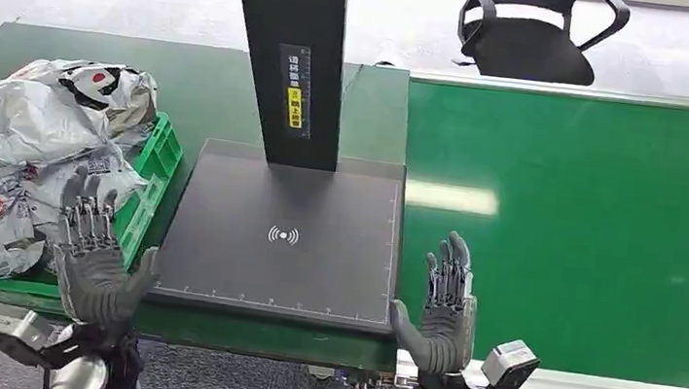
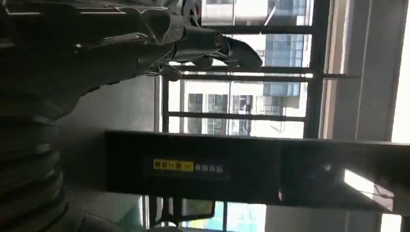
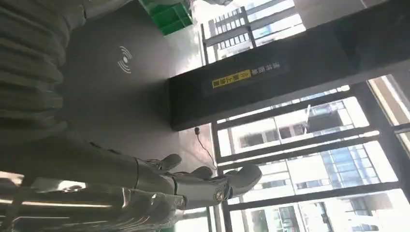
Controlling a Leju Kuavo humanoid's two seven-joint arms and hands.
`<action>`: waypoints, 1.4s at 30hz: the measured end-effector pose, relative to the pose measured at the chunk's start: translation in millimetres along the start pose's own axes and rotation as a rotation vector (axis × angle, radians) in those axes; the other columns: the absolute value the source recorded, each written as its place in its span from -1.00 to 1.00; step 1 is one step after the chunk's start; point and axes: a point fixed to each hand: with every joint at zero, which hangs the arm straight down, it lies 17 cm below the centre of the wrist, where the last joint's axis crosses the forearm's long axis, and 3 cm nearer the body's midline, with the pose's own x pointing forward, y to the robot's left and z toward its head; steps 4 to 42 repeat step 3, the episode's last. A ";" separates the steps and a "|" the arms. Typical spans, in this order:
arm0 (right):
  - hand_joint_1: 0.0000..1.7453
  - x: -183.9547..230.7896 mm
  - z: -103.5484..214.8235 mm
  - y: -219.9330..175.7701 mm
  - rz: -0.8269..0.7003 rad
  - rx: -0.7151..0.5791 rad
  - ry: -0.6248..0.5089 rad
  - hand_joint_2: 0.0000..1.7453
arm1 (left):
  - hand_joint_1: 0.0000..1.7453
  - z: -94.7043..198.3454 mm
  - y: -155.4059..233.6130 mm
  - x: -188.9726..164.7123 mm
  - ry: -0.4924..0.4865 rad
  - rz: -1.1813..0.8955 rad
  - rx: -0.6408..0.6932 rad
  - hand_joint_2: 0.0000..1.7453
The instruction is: Moved the parcel from conveyor to table for the left to box.
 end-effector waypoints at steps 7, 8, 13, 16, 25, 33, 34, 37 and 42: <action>-1.00 -0.7 0.8 -1.4 0.007 -0.008 0.002 1.00 | -1.00 17.1 -19.8 3.6 0.019 0.060 -0.037 1.00; -1.00 -0.7 0.8 -1.4 0.007 -0.008 0.002 1.00 | -1.00 17.1 -19.8 3.6 0.019 0.060 -0.037 1.00; -1.00 -0.7 0.8 -1.4 0.007 -0.008 0.002 1.00 | -1.00 17.1 -19.8 3.6 0.019 0.060 -0.037 1.00; -1.00 -0.7 0.8 -1.4 0.007 -0.008 0.002 1.00 | -1.00 17.1 -19.8 3.6 0.019 0.060 -0.037 1.00; -1.00 -0.7 0.8 -1.4 0.007 -0.008 0.002 1.00 | -1.00 17.1 -19.8 3.6 0.019 0.060 -0.037 1.00; -1.00 -0.7 0.8 -1.4 0.007 -0.008 0.002 1.00 | -1.00 17.1 -19.8 3.6 0.019 0.060 -0.037 1.00; -1.00 -0.7 0.8 -1.4 0.007 -0.008 0.002 1.00 | -1.00 17.1 -19.8 3.6 0.019 0.060 -0.037 1.00; -1.00 -0.7 0.8 -1.4 0.007 -0.008 0.002 1.00 | -1.00 17.1 -19.8 3.6 0.019 0.060 -0.037 1.00; -1.00 -0.7 0.8 -1.4 0.007 -0.008 0.002 1.00 | -1.00 17.1 -19.8 3.6 0.019 0.060 -0.037 1.00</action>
